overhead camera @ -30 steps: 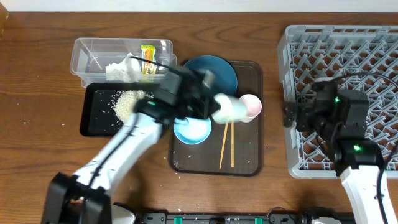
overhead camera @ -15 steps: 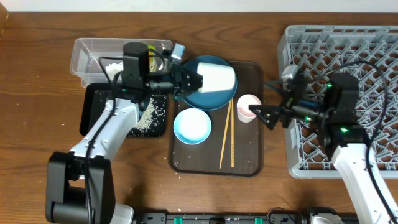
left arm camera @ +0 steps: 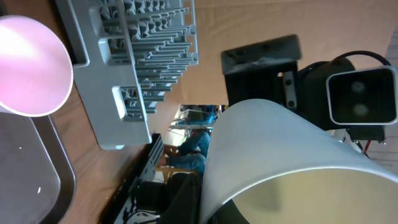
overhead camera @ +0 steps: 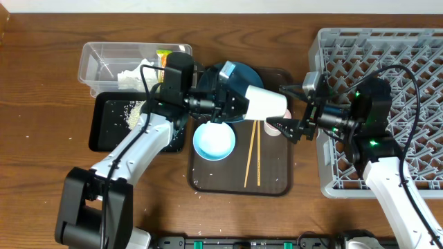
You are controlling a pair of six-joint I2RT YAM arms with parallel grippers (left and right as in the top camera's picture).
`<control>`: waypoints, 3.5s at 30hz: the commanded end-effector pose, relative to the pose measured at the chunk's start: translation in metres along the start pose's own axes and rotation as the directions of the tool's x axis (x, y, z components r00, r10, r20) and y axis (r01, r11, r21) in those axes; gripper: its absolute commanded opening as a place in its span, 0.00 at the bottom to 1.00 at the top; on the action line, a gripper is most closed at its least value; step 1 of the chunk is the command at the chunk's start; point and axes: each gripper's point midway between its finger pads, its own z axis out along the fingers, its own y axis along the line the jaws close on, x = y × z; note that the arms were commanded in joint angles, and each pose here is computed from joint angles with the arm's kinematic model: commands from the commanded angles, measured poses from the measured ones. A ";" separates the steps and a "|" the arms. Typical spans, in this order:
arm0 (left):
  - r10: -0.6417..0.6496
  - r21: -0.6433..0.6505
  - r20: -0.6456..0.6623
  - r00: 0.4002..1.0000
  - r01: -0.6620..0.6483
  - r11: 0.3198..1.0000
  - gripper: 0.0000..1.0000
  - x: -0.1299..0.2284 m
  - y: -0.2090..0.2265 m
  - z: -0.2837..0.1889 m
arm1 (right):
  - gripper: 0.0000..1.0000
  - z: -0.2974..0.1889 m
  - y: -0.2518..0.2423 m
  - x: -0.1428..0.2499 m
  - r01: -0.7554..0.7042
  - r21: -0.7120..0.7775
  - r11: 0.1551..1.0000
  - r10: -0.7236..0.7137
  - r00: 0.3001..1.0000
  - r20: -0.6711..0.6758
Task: Sort waste into correct bins and load items into the dishwasher rack
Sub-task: 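Lift the white cup and hand it to the right gripper, then carry the white cup with the right gripper into the dish rack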
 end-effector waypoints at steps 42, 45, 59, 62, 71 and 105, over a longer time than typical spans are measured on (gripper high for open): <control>0.256 -0.648 0.214 0.943 -0.059 0.759 0.40 -0.031 0.112 -0.065 | 0.02 -0.010 -0.058 0.039 -0.189 0.418 0.889 0.251 0.963 -0.097; 0.307 -0.715 0.243 0.920 -0.044 0.698 0.40 -0.031 0.104 -0.096 | 0.01 -0.035 -0.076 0.033 -0.235 0.532 0.814 0.299 0.953 -0.037; 0.404 -0.865 0.387 0.829 0.176 0.469 0.40 -0.009 0.083 -0.205 | 0.01 -0.244 -0.139 0.012 -0.346 0.931 0.116 0.513 0.824 0.242; 0.403 -0.865 0.388 0.829 0.176 0.470 0.40 -0.009 0.084 -0.205 | 0.01 -0.288 -0.146 0.017 -0.370 0.928 -0.042 0.554 0.765 0.330; 0.397 -0.865 0.387 0.833 0.179 0.468 0.40 -0.008 0.085 -0.205 | 0.01 -0.400 -0.161 0.076 -0.306 0.836 -0.455 0.585 0.605 0.540; 0.382 -0.864 0.384 0.840 0.181 0.469 0.46 -0.004 0.086 -0.203 | 0.99 -0.436 -0.186 0.076 -0.545 0.741 -0.393 0.504 0.546 0.669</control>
